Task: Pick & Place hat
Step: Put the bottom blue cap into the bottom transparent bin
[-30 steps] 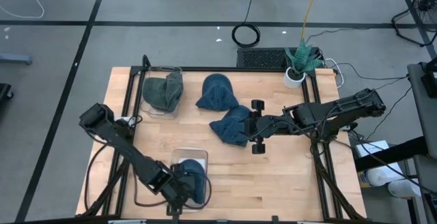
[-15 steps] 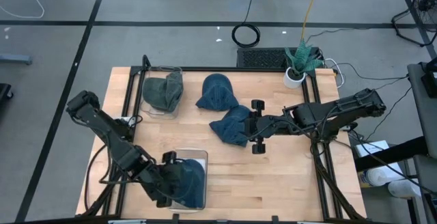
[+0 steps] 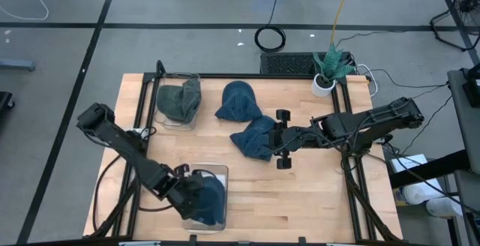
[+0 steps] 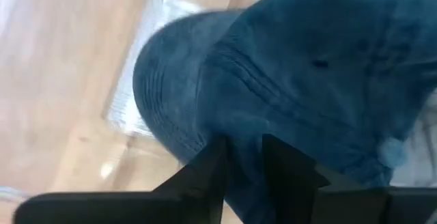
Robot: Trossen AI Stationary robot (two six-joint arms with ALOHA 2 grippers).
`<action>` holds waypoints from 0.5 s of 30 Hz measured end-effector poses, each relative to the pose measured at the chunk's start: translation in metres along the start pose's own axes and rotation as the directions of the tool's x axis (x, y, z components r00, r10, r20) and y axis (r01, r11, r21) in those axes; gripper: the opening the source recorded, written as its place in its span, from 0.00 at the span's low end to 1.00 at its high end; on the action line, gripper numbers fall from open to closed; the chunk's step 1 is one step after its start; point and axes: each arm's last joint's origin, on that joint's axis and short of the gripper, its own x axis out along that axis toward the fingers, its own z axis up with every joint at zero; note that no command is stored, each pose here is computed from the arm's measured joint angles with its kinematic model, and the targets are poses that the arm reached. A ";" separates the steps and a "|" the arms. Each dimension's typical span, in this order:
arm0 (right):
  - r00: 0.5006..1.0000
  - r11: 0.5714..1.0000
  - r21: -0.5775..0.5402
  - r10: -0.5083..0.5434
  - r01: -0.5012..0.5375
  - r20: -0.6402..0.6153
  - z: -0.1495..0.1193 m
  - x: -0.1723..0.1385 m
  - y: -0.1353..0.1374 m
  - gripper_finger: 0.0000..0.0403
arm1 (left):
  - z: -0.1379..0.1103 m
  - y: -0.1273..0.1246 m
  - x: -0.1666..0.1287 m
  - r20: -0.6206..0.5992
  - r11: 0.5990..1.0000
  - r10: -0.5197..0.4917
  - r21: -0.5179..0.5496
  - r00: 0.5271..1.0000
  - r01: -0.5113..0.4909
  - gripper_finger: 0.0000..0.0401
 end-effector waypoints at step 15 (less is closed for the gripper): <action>1.000 1.000 0.001 0.000 0.000 0.003 0.000 0.000 0.000 0.39 | 0.003 0.022 0.030 -0.065 0.995 -0.069 -0.081 0.996 0.063 0.24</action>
